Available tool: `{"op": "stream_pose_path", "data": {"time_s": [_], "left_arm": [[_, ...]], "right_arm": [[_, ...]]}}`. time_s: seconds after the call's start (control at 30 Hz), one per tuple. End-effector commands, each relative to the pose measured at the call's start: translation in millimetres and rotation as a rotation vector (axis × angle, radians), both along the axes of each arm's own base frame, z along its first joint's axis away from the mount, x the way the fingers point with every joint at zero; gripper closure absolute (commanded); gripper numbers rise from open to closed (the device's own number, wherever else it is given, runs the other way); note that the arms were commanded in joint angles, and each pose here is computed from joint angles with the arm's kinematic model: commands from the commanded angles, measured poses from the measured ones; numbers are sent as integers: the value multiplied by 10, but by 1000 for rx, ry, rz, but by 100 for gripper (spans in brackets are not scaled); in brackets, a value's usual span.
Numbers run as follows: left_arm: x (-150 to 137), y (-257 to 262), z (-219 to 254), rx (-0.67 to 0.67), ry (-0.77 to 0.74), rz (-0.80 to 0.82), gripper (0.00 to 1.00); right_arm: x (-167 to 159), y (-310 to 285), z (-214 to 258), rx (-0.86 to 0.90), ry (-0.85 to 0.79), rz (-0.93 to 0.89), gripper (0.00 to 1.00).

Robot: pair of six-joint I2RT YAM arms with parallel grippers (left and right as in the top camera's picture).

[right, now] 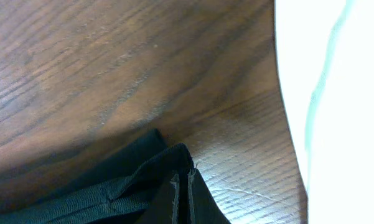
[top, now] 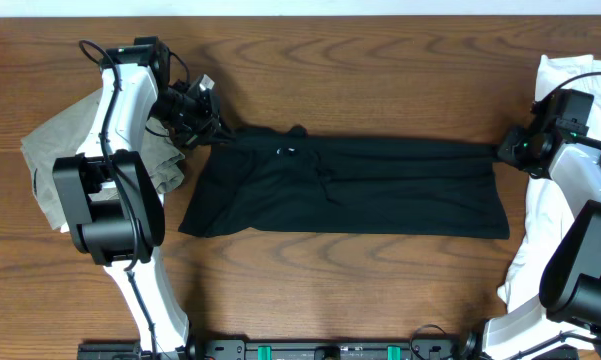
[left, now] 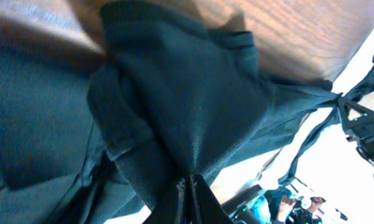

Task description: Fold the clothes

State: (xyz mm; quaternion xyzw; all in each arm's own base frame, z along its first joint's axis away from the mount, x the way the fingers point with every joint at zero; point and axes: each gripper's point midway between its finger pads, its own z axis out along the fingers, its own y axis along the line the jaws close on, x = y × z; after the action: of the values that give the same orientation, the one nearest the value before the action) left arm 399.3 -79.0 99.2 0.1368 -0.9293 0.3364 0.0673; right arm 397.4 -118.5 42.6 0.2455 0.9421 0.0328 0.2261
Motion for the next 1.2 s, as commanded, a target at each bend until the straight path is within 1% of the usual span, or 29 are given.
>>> {"op": "stream_pose_path", "data": {"time_s": [0.0, 0.3, 0.6, 0.83, 1.17], "left_arm": [[-17, 98, 96, 57, -14, 1, 94], [-331, 262, -1, 176, 126, -24, 94], [-505, 227, -34, 170, 193, -48, 94], [-634, 253, -18, 192, 242, -72, 94], [-693, 169, -13, 197, 259, -101, 93]], "right_arm": [[-59, -128, 48, -17, 1, -43, 98], [-152, -119, 6, -2, 39, -48, 98], [-227, -89, -29, 8, 73, -44, 94], [-233, -83, -32, 6, 77, -37, 91], [-232, -73, -32, 10, 76, -34, 92]]}}
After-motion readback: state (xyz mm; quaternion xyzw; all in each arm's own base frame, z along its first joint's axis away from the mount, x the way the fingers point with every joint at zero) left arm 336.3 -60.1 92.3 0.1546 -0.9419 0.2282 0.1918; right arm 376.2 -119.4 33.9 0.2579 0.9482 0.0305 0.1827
